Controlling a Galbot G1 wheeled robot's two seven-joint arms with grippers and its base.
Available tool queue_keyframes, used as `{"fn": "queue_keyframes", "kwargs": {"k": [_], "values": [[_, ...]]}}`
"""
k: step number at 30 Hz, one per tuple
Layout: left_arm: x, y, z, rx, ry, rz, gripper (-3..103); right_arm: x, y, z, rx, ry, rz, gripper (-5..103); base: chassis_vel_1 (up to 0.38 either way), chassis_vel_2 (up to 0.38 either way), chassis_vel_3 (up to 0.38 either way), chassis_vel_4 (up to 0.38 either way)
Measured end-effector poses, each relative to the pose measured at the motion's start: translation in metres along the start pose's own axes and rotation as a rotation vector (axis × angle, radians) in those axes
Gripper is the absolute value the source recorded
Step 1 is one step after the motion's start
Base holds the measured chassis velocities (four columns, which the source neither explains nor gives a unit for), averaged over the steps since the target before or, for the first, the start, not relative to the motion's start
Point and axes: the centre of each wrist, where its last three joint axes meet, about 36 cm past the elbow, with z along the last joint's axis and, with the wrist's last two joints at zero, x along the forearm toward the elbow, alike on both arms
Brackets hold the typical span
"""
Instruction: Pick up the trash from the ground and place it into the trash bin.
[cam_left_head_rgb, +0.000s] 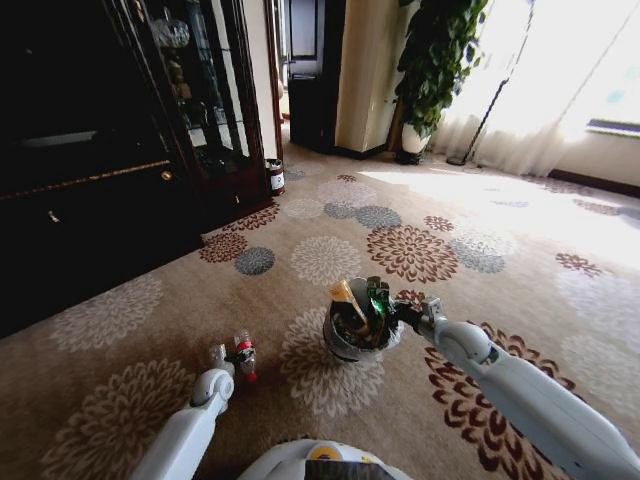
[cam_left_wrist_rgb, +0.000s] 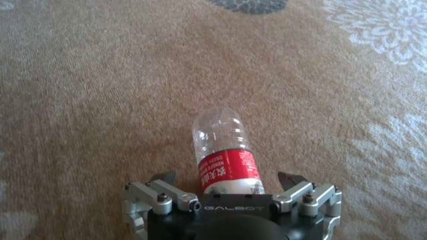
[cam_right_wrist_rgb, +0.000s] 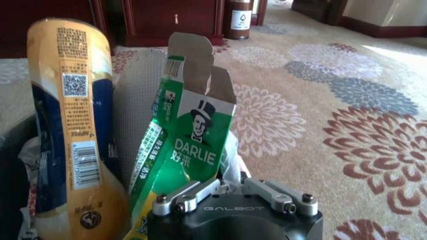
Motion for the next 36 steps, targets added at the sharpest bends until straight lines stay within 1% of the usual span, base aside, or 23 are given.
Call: {"fn": "queue_keyframes", "kwargs": {"k": [1, 2, 4, 5, 8, 10, 13, 14, 16, 18, 21, 22, 24, 26, 27, 29, 30, 32, 34, 35, 36], "values": [[0.0, 0.0, 0.0, 0.0, 0.0, 0.0, 100, 0.0, 0.0, 0.0, 0.0, 0.0, 0.0, 1, 0.0, 0.0, 0.0, 0.0], [-0.003, -0.001, 0.001, 0.002, 0.004, -0.003, 102, 0.0, 0.0, 0.0, 0.001, -0.001, 0.0, 1, 0.0, 0.0, 0.0, 0.0], [-0.007, -0.001, 0.0, 0.009, 0.005, -0.004, 94, 0.001, -0.001, 0.0, 0.003, -0.001, 0.002, 1, 0.0, 0.0, 0.0, 0.0], [-0.007, -0.001, 0.0, 0.009, 0.005, -0.004, 94, 0.001, -0.001, 0.0, 0.003, -0.001, 0.002, 1, 0.0, 0.0, 0.0, 0.0], [-0.013, -0.004, 0.002, 0.03, 0.019, -0.002, 78, 0.003, -0.003, 0.0, 0.007, -0.001, 0.005, 1, 0.0, 0.0, 0.0, 0.0], [-0.016, -0.004, 0.003, 0.034, 0.024, -0.007, 78, 0.003, -0.003, 0.0, 0.007, -0.001, 0.005, 1, 0.0, 0.0, 0.0, 0.0], [-0.026, -0.005, 0.01, 0.051, 0.023, -0.02, 62, 0.001, -0.005, 0.003, 0.004, 0.003, 0.01, 1, 0.0, 0.0, 0.0, 0.0], [-0.026, -0.005, 0.01, 0.051, 0.023, -0.02, 62, 0.001, -0.005, 0.003, 0.004, 0.003, 0.01, 1, 0.0, 0.0, 0.0, 0.0], [-0.027, -0.007, 0.01, 0.06, 0.021, -0.02, 53, 0.0, -0.006, 0.006, 0.004, 0.007, 0.012, 1, 0.0, 0.0, 0.0, 0.0], [-0.028, -0.007, 0.01, 0.061, 0.02, -0.019, 53, -0.001, -0.006, 0.006, 0.003, 0.008, 0.011, 1, 0.0, 0.0, 0.0, 0.0], [-0.03, -0.006, 0.011, 0.063, 0.002, -0.028, 43, -0.002, -0.004, 0.005, 0.003, 0.002, 0.008, 1, 0.0, 0.0, 0.0, 0.0], [-0.03, -0.006, 0.011, 0.063, 0.002, -0.028, 43, -0.002, -0.004, 0.005, 0.003, 0.002, 0.008, 1, 0.0, 0.0, 0.0, 0.0], [-0.024, -0.007, 0.009, 0.055, -0.031, -0.034, 37, -0.003, -0.005, 0.006, 0.003, 0.001, 0.009, 1, 0.0, 0.0, 0.0, 0.0], [-0.01, -0.011, -0.002, 0.039, -0.104, -0.014, 31, -0.003, -0.004, 0.008, 0.003, 0.004, 0.011, 1, 0.0, 0.0, 0.0, 0.0], [-0.01, -0.011, -0.002, 0.039, -0.104, -0.014, 31, -0.003, -0.004, 0.008, 0.003, 0.004, 0.011, 1, 0.0, 0.0, 0.0, 0.0], [0.015, -0.019, -0.022, 0.006, -0.185, 0.023, 30, -0.004, -0.004, 0.009, -0.002, 0.003, 0.012, 1, 0.0, 0.0, 0.0, 0.0], [0.015, -0.019, -0.022, 0.006, -0.185, 0.023, 30, -0.004, -0.004, 0.009, -0.002, 0.003, 0.012, 1, 0.0, 0.0, 0.0, 0.0], [0.038, -0.032, -0.041, -0.059, -0.288, 0.051, 30, -0.009, -0.001, 0.009, -0.023, 0.014, 0.005, 1, 0.0, 0.0, 0.0, 0.0], [0.055, -0.044, -0.054, -0.131, -0.412, 0.074, 30, -0.014, 0.004, 0.004, -0.074, 0.044, -0.028, 1, 0.0, 0.0, 0.0, 0.0], [0.055, -0.044, -0.054, -0.131, -0.412, 0.074, 30, -0.014, 0.004, 0.004, -0.074, 0.044, -0.028, 1, 0.0, 0.0, 0.0, 0.0], [0.065, -0.05, -0.06, -0.168, -0.473, 0.094, 30, -0.018, 0.006, -0.002, -0.117, 0.06, -0.055, 1, 0.0, 0.0, 0.0, 0.0]]}}
